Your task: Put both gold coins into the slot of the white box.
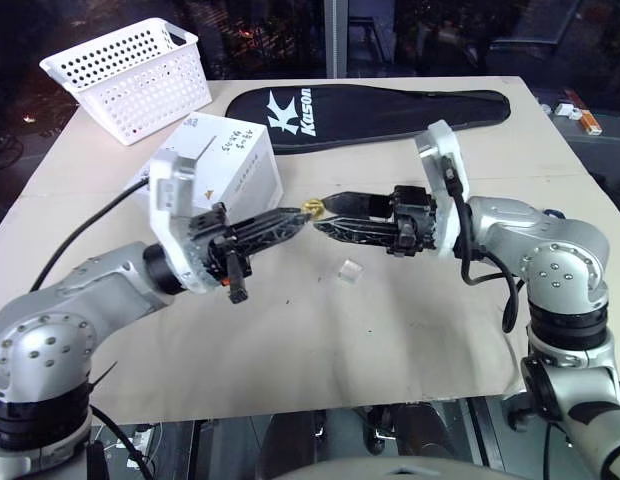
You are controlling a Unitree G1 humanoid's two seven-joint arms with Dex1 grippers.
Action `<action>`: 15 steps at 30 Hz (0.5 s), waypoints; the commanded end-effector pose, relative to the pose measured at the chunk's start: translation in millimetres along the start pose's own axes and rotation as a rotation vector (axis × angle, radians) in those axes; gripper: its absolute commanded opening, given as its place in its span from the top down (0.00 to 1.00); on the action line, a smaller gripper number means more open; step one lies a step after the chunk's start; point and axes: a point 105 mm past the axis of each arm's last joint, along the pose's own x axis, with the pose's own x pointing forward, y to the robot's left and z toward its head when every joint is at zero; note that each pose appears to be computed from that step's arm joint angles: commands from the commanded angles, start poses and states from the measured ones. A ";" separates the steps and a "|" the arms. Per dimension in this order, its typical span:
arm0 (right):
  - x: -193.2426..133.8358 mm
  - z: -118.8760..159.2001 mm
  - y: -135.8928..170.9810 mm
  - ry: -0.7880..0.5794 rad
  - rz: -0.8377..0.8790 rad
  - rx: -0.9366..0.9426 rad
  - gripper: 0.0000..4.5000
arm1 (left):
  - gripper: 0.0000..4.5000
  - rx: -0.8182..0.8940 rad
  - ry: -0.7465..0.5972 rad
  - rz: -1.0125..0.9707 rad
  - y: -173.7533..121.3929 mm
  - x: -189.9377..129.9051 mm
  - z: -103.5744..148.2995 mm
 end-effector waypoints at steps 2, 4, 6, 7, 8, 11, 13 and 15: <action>-15.0 22.4 -2.5 -0.014 -0.038 -0.178 0.06 | 1.00 0.047 -0.116 0.125 13.3 -18.4 36.1; -23.1 29.5 -4.2 0.000 -0.057 -0.246 0.06 | 1.00 0.096 -0.147 0.219 25.5 -27.6 53.1; -31.1 32.2 -6.9 0.042 -0.081 -0.341 0.06 | 1.00 0.186 -0.147 0.381 45.6 -38.5 70.1; -34.3 33.0 -7.5 0.056 -0.087 -0.375 0.06 | 1.00 0.227 -0.135 0.453 54.0 -42.9 75.5; -37.4 35.8 -7.2 0.059 -0.087 -0.405 0.06 | 1.00 0.247 -0.091 0.524 64.5 -46.3 77.4; -42.6 44.2 -6.6 0.050 -0.086 -0.464 0.06 | 1.00 0.253 0.038 0.624 84.1 -49.0 78.4; -42.9 45.7 -10.6 0.052 -0.109 -0.496 0.06 | 1.00 0.217 0.128 0.642 91.8 -47.4 74.2; -42.3 44.7 -12.6 0.054 -0.121 -0.512 0.06 | 1.00 0.200 0.168 0.664 99.2 -46.1 73.6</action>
